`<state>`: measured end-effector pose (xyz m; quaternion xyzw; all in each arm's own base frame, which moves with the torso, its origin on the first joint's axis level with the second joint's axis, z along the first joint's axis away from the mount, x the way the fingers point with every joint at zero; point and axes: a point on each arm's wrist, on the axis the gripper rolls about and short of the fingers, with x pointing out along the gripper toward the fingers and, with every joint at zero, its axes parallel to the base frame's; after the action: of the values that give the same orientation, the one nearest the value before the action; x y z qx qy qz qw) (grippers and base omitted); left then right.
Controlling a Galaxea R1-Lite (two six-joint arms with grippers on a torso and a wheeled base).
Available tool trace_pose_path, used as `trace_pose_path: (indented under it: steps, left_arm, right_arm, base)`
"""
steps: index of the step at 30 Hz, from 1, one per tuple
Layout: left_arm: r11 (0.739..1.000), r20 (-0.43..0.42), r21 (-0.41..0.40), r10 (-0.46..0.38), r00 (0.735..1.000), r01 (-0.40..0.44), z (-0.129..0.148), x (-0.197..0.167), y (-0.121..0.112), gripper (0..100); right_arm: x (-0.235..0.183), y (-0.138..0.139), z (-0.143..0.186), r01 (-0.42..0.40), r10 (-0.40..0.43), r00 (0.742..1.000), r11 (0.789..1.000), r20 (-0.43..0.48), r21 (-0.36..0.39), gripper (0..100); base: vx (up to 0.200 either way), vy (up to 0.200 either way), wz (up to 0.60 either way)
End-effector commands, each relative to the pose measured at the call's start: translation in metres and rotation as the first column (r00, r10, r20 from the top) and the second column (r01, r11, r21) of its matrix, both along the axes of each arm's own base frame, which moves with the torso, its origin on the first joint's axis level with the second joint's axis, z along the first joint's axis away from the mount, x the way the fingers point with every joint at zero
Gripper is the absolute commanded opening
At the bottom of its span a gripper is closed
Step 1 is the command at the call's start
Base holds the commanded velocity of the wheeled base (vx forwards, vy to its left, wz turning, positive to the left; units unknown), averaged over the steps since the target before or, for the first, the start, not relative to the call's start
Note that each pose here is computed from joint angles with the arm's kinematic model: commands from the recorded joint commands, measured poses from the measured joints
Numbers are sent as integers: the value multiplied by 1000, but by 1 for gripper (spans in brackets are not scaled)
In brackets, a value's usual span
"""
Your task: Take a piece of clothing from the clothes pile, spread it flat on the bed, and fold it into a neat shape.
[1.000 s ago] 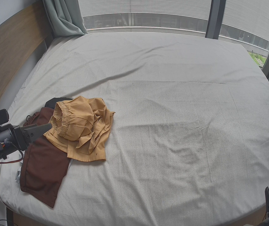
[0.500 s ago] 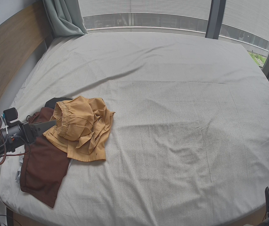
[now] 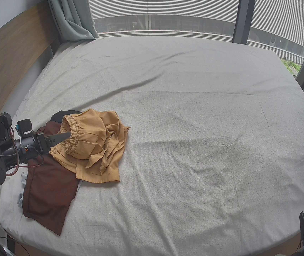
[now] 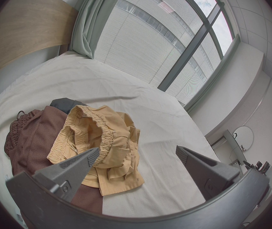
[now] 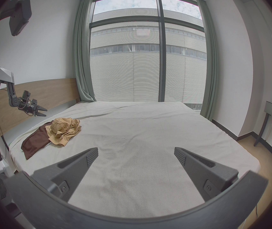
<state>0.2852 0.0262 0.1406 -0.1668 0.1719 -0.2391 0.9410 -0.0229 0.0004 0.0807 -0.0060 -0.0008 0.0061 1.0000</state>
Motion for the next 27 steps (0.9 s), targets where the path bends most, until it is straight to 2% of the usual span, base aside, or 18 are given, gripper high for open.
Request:
trace_pose_path:
  steps: [1,7,27]
  left_arm:
    - [1000,-39,-7,4,999,-5,-14,17,5,100]
    - [1000,-69,-11,4,998,-5,-27,30,6,100]
    - [1000,-25,-3,-9,1000,8,-42,69,8,100]
  right_arm:
    - [0,0,-5,0,0,1000,1000,0,0,100]
    - [0,0,-5,0,0,1000,1000,0,0,100]
    - [0,0,-5,0,0,1000,1000,0,0,100]
  base:
    - [0,0,0]
    - [0,0,0]
    - [0,0,0]
